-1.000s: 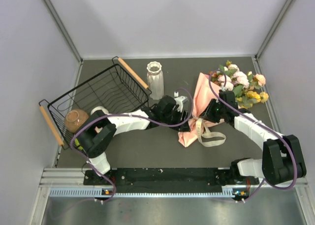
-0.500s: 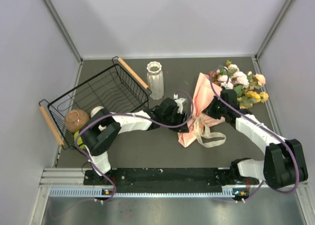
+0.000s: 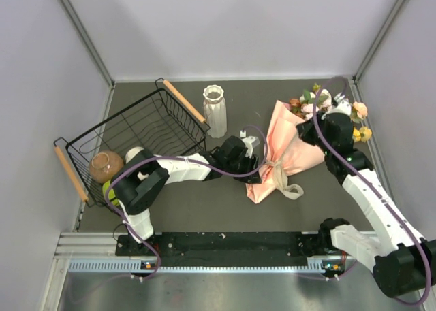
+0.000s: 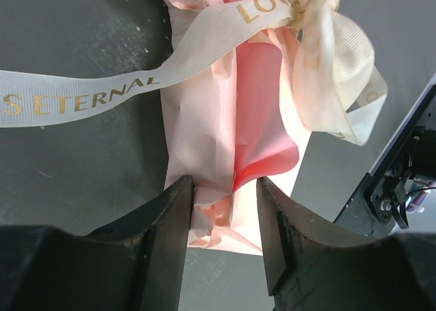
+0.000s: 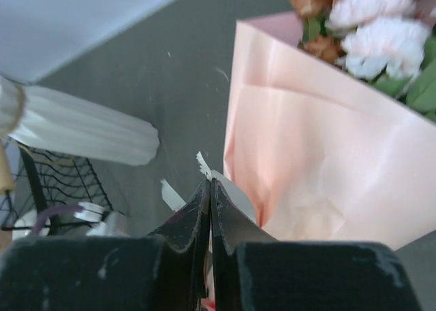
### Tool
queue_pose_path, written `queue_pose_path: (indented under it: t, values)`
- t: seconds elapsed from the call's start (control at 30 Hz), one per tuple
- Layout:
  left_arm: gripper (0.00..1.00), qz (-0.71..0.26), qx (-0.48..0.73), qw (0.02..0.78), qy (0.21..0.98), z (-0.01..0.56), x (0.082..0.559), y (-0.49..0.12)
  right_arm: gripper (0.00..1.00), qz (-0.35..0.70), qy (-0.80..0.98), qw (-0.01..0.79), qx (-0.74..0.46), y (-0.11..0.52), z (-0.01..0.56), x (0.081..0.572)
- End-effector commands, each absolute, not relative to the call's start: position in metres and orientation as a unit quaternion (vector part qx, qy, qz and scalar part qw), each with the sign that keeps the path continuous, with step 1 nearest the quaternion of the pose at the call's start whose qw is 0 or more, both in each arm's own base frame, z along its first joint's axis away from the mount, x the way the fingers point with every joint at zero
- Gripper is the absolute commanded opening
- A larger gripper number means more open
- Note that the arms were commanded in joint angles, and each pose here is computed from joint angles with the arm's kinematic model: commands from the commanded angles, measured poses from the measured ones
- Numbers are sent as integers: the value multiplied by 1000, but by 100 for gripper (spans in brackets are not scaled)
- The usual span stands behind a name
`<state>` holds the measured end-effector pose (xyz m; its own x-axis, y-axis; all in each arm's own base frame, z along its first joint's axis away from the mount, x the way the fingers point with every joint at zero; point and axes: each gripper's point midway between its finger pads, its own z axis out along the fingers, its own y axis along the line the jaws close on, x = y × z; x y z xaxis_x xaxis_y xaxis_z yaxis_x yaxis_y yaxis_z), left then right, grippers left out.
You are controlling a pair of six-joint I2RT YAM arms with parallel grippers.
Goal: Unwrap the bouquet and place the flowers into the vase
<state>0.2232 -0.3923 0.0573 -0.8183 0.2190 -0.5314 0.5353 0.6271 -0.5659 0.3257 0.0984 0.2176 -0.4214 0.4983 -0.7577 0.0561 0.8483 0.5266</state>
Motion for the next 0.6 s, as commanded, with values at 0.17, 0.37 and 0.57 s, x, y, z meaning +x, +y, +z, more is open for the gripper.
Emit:
queue_pose_path:
  t: [0.17, 0.37, 0.57]
  values:
    - [48, -357, 219, 184, 889, 29, 213, -386, 0, 151, 678, 696, 182, 42, 435, 305]
    - [48, -359, 222, 187, 887, 30, 214, -387, 0, 94, 587, 773, 221, -7, 537, 246]
    - [48, -362, 224, 184, 886, 29, 212, -388, 0, 75, 506, 824, 243, -39, 602, 181]
